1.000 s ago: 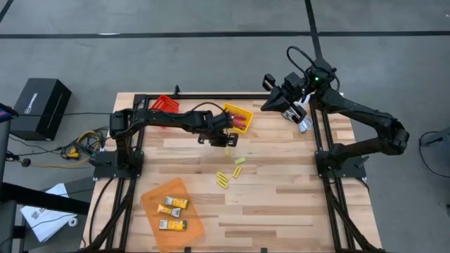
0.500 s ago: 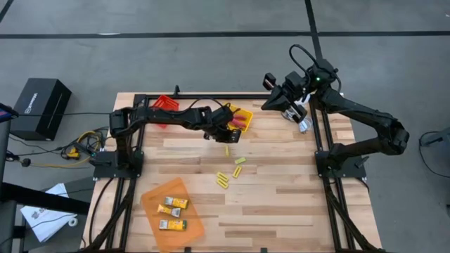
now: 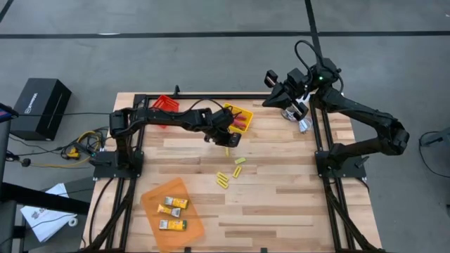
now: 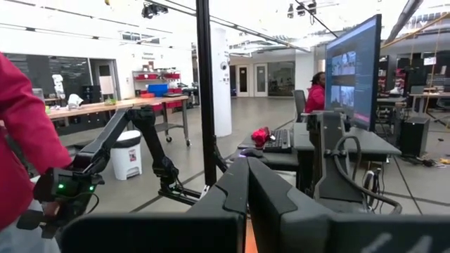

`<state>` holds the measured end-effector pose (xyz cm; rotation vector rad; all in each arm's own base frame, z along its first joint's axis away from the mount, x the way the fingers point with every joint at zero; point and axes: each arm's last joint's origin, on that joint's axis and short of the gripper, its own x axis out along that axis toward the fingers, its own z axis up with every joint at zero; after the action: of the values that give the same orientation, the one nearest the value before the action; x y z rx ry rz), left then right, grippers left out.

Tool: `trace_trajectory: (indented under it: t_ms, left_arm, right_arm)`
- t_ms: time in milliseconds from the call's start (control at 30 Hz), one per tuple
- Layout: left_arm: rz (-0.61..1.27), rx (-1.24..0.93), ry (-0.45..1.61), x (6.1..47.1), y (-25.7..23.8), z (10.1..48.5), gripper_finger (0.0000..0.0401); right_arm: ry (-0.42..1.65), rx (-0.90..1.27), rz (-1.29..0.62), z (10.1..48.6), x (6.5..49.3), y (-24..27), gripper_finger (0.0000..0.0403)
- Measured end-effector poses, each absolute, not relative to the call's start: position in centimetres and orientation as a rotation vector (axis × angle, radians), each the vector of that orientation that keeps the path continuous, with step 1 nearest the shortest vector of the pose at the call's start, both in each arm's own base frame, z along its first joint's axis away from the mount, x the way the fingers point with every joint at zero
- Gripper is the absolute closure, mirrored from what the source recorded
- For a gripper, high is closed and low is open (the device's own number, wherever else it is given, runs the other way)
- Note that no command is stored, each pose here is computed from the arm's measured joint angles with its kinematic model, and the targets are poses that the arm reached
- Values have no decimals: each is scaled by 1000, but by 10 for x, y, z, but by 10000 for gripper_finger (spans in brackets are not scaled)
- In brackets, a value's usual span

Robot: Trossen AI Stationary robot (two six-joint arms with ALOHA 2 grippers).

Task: Pick & Place School Supplies
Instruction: Put the yellow eraser into the red bin

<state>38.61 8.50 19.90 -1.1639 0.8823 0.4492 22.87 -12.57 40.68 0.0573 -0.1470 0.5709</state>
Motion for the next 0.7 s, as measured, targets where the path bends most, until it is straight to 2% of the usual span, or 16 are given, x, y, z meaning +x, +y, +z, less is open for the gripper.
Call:
trace_trajectory:
  t_ms: [233, 333, 467, 700]
  left_arm:
    - [489, -1240, 898, 384, 85, 198, 201]
    - [531, -1219, 941, 380, 83, 195, 155]
    - [593, -1181, 1021, 372, 81, 190, 145]
    - [632, -1155, 1027, 370, 84, 189, 179]
  right_arm:
    - [-148, 57, 571, 407, 229, -126, 403]
    - [-148, 57, 571, 407, 229, -126, 403]
    - [-148, 56, 571, 407, 229, -126, 403]
    - [-146, 55, 574, 407, 229, -126, 403]
